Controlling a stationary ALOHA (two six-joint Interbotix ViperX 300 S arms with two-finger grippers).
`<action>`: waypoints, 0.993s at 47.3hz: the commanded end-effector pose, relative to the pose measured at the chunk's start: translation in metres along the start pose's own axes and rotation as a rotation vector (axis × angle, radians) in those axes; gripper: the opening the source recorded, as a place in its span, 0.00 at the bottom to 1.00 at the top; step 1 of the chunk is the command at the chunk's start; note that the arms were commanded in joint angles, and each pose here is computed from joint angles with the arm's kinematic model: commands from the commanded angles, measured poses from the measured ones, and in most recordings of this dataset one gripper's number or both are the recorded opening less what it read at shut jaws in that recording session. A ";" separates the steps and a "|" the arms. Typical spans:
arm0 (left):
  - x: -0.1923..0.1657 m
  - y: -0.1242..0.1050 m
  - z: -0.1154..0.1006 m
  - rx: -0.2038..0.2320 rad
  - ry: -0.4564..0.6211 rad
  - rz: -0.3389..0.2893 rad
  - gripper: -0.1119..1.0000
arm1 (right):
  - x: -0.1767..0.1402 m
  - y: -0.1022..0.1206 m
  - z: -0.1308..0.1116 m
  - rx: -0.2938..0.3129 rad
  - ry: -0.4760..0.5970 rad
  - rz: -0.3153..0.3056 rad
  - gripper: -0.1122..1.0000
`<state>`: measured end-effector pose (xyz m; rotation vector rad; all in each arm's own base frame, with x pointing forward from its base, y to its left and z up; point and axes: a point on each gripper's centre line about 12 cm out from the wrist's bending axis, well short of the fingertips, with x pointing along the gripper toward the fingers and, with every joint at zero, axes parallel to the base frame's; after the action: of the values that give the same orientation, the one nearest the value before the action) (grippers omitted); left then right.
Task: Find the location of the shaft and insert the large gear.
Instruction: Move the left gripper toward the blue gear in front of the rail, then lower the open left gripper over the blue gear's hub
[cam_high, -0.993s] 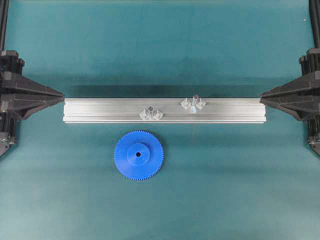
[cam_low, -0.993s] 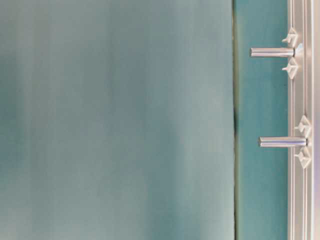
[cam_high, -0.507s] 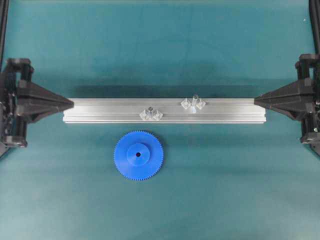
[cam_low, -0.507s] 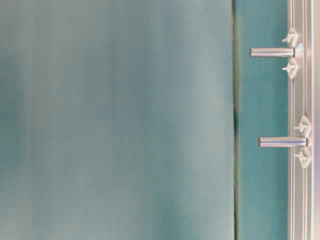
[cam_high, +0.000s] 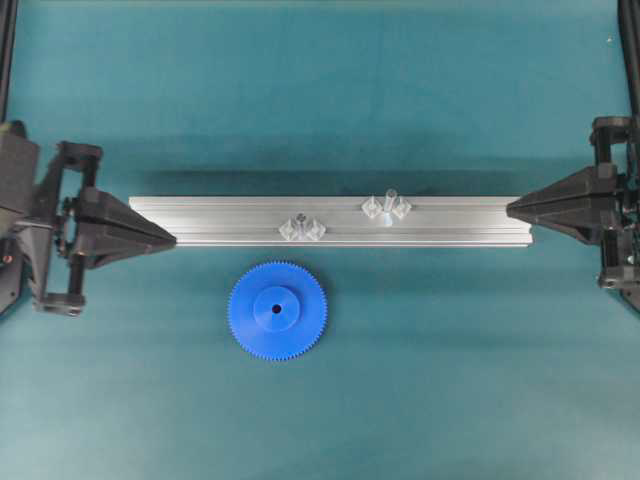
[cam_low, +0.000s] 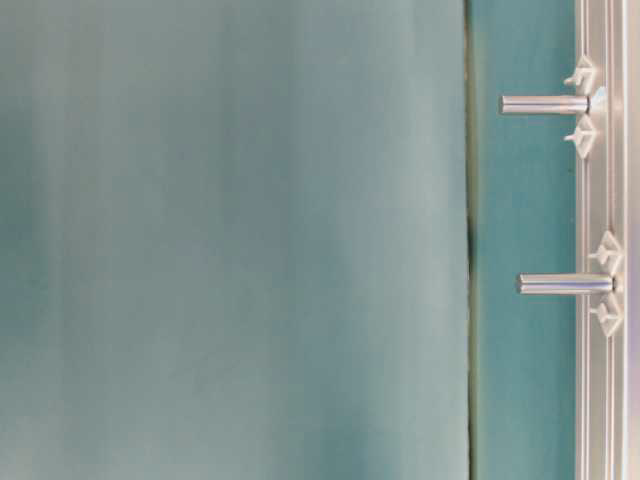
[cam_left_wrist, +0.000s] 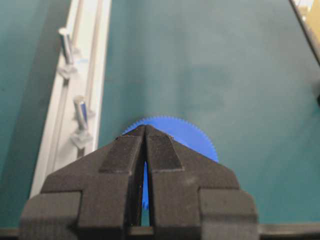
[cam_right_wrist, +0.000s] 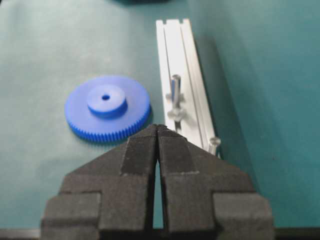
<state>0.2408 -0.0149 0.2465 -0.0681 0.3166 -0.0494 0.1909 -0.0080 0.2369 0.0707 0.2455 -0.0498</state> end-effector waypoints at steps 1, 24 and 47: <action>0.009 -0.003 0.008 0.003 0.008 -0.008 0.10 | 0.001 0.000 0.002 0.013 -0.005 -0.003 0.10; 0.065 -0.013 -0.006 0.007 0.266 -0.016 0.10 | 0.000 -0.001 -0.003 0.015 0.032 -0.006 0.10; 0.110 -0.017 -0.012 0.013 0.451 -0.003 0.10 | 0.000 -0.001 -0.004 0.017 0.035 -0.006 0.10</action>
<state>0.3323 -0.0370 0.1925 -0.0443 0.7808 -0.0668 0.1879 -0.0083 0.2289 0.0766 0.2913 -0.0543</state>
